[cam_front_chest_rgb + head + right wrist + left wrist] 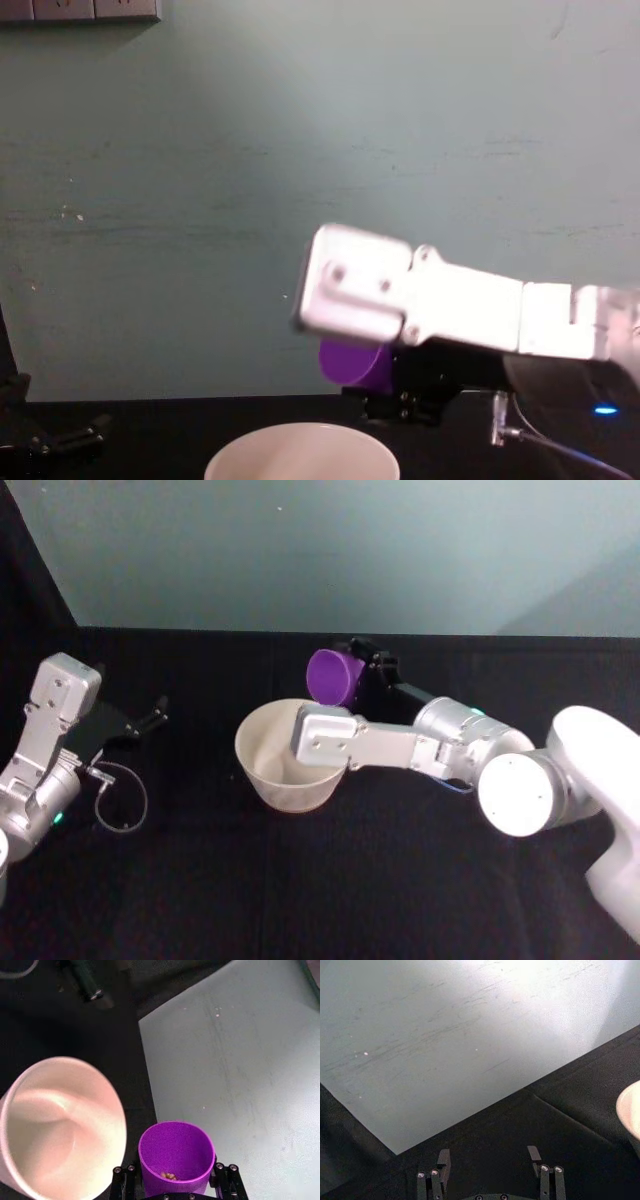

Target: Pick up the cup and pour the mung beans from the cup into the bowl.

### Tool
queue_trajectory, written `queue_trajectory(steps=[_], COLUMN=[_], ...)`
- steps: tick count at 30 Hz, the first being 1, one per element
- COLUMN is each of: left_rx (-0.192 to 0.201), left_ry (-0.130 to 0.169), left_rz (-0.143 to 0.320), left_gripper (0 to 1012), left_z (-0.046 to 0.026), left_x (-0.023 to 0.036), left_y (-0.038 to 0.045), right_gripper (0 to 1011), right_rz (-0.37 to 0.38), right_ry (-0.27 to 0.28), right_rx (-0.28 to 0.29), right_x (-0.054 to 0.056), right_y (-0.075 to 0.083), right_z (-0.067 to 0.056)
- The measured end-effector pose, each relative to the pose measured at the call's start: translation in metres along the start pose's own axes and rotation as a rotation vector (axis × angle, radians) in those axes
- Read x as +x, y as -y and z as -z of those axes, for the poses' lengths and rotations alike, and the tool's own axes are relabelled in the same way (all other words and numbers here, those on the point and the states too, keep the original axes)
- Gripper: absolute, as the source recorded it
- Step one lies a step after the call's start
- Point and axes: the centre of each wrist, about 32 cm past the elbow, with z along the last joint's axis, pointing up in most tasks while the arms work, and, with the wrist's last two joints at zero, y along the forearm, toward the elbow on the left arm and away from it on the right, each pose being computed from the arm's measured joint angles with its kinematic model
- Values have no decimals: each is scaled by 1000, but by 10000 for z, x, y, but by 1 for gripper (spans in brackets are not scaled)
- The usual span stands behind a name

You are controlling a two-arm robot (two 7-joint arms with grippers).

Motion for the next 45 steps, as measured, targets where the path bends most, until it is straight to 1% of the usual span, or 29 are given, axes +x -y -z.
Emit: queue_trajectory(steps=[1, 3, 4, 5, 6, 9, 10, 15, 22, 23, 25, 29, 32, 45], left_rx=[0, 0, 0, 0, 0, 0, 0, 0, 0, 0, 0, 0, 0, 0], left_ry=[0, 0, 0, 0, 0, 0, 0, 0, 0, 0, 0, 0, 0, 0], left_rz=[0, 0, 0, 0, 0, 0, 0, 0, 0, 0, 0, 0, 0, 0], left_gripper=[1000, 1000, 1000, 1000, 1000, 1000, 1000, 1000, 1000, 1000, 1000, 1000, 1000, 1000], left_z=[0, 0, 0, 0, 0, 0, 0, 0, 0, 0, 0, 0, 0, 0], left_x=[0, 0, 0, 0, 0, 0, 0, 0, 0, 0, 0, 0, 0, 0], left_y=[0, 0, 0, 0, 0, 0, 0, 0, 0, 0, 0, 0, 0, 0], right_gripper=[723, 723, 723, 723, 723, 723, 723, 723, 723, 723, 723, 723, 723, 723], right_rz=[-3, -4, -9, -10, -9, -8, -8, -15, -18, -18, -11, 1, 13, 22], right_ry=[40, 76, 110, 125, 154, 193, 193, 266, 321, 321, 348, 370, 398, 459], right_rx=[-8, -18, -25, -29, -34, -37, -37, -48, -61, -61, -67, -72, -77, -66], right_x=[-11, -18, -33, -37, -48, -70, -70, -116, -180, -180, -223, -262, -302, -368], right_y=[-14, -24, -36, -41, -53, -77, -77, -118, -134, -134, -127, -110, -92, -86], right_z=[-35, -63, -95, -108, -137, -189, -189, -268, -313, -313, -326, -336, -336, -326])
